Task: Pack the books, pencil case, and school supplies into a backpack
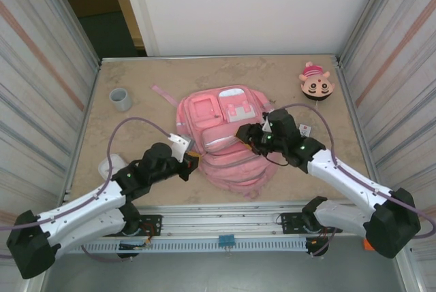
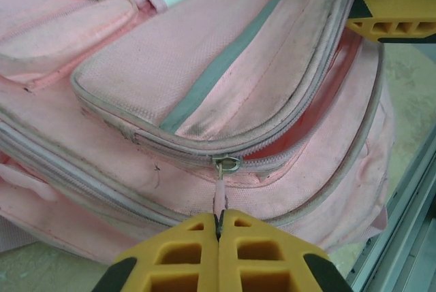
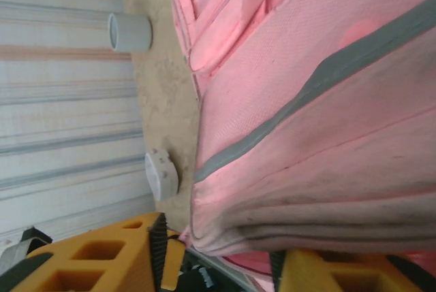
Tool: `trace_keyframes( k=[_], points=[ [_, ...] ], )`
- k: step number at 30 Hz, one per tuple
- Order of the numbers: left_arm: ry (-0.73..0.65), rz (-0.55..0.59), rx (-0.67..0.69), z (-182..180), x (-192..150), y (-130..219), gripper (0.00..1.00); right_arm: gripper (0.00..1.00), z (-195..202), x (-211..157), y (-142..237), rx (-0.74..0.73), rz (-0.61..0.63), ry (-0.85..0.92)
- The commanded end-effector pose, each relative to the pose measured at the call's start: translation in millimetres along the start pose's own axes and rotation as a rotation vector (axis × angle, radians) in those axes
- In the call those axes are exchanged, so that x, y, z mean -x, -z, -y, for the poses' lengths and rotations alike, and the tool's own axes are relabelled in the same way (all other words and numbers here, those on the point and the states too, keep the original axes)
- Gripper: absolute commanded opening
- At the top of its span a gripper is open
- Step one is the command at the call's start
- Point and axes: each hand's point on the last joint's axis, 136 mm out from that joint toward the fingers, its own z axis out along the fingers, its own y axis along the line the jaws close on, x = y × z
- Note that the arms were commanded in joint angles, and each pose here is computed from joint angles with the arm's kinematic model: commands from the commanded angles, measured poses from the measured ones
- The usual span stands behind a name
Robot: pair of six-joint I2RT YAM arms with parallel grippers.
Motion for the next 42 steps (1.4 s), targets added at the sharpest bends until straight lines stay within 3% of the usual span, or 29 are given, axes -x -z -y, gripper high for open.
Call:
trace_keyframes(
  k=[1, 6, 9, 12, 15, 21, 26, 35, 39, 42],
  points=[
    [-0.025, 0.017, -0.027, 5.3, 6.8, -6.8, 0.00, 0.48, -3.9, -8.4, -12.4, 0.008, 0.038, -0.025],
    [-0.029, -0.005, -0.027, 5.2, 3.3, -11.9, 0.00, 0.49, 3.8, -20.0, -30.1, -0.045, 0.042, -0.014],
    [-0.028, -0.010, 0.003, -0.4, 1.3, -10.6, 0.00, 0.34, 8.3, -19.5, -35.9, -0.068, 0.048, -0.003],
    [-0.035, -0.016, 0.040, -7.1, -1.1, -7.5, 0.17, 0.13, 6.1, -17.4, -36.5, -0.068, 0.056, 0.017],
    [-0.069, -0.019, 0.057, -10.9, -4.1, -5.3, 0.30, 0.04, -1.9, -15.8, -33.5, -0.058, 0.056, 0.042],
    [-0.202, -0.093, 0.085, -21.1, -12.2, -3.9, 0.46, 0.03, -16.7, -15.4, -28.5, -0.031, 0.047, 0.075],
    [-0.250, -0.122, 0.083, -35.0, -13.9, -7.3, 0.49, 0.03, -27.8, -15.1, -25.7, -0.013, 0.036, 0.100],
    [-0.277, -0.134, -0.169, 0.2, -2.6, -21.6, 0.64, 0.03, -30.1, -15.9, -24.4, -0.009, 0.031, 0.113],
    [-0.266, -0.101, -0.248, 13.5, 2.6, -23.6, 0.65, 0.03, -29.8, -15.6, -23.6, -0.008, 0.034, 0.113],
    [-0.266, -0.106, -0.205, 5.3, 0.5, -28.8, 0.59, 0.03, -32.5, -15.2, -22.1, 0.003, 0.036, 0.115]
  ],
)
